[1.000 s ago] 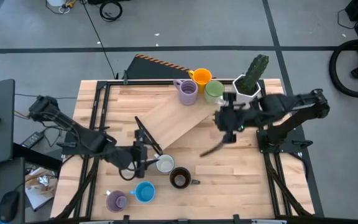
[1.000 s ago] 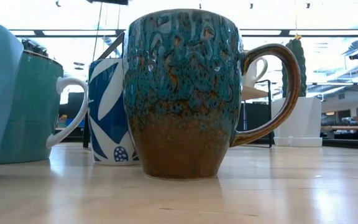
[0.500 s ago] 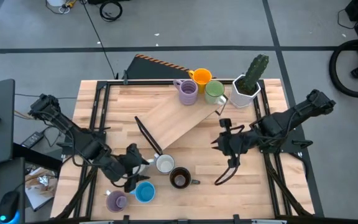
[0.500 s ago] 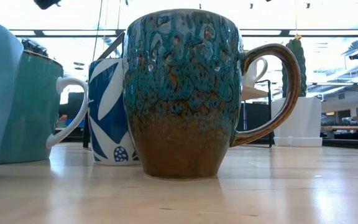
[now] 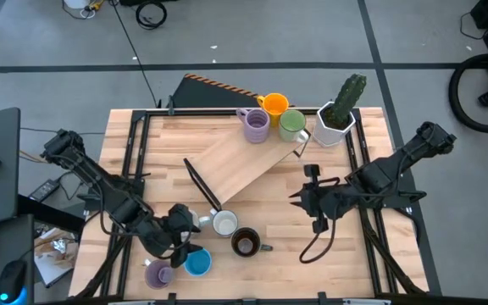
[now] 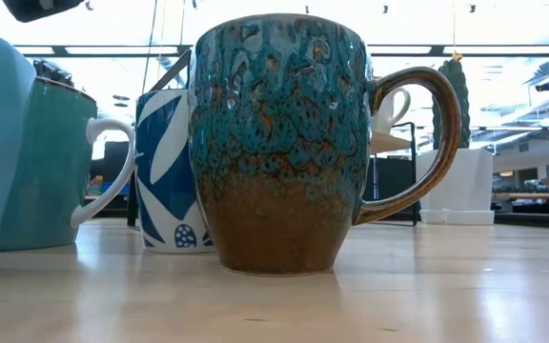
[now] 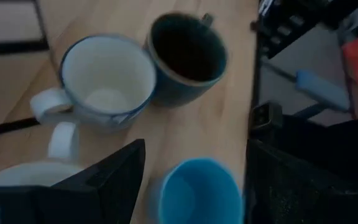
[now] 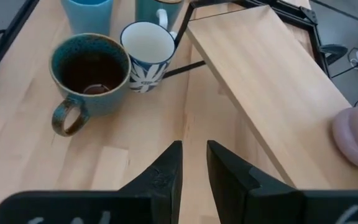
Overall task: Place coffee mugs
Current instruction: Put the blue mug on the shelf
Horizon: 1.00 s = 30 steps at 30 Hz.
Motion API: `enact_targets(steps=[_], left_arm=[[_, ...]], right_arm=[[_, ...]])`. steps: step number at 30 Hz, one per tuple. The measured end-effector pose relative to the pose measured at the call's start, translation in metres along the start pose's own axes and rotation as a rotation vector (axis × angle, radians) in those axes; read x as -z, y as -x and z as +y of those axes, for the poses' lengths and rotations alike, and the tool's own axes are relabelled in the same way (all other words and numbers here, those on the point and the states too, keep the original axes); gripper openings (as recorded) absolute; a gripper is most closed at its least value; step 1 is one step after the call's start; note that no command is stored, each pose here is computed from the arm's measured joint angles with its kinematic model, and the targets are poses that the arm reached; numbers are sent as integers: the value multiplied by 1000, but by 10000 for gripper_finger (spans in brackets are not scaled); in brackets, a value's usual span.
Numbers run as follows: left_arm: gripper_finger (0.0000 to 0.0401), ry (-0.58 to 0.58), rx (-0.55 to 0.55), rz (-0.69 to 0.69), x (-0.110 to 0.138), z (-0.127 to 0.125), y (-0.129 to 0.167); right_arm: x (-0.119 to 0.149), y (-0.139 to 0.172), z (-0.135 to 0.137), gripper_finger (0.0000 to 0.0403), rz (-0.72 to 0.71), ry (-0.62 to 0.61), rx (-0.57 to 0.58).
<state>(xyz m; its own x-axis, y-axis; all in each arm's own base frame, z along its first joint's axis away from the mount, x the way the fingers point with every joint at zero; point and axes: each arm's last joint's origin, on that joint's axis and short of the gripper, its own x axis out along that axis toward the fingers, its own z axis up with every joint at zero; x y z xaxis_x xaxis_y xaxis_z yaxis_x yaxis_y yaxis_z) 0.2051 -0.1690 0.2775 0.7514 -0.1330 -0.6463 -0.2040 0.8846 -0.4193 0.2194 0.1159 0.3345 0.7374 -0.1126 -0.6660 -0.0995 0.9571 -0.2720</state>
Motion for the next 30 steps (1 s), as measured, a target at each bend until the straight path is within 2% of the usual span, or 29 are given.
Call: enact_targets(steps=[6, 9, 22, 30], left_arm=[[286, -99, -166, 145, 12, 19, 2], [285, -165, -215, 215, 17, 25, 5], [285, -431, -210, 305, 23, 32, 4], [285, -475, -232, 348, 31, 38, -2]], right_arm=[[-1, 3, 9, 79, -28, -6, 12], [-2, 3, 13, 79, -41, -2, 9], [-2, 3, 12, 79, -45, -24, 41], [9, -10, 17, 79, -34, -26, 47]])
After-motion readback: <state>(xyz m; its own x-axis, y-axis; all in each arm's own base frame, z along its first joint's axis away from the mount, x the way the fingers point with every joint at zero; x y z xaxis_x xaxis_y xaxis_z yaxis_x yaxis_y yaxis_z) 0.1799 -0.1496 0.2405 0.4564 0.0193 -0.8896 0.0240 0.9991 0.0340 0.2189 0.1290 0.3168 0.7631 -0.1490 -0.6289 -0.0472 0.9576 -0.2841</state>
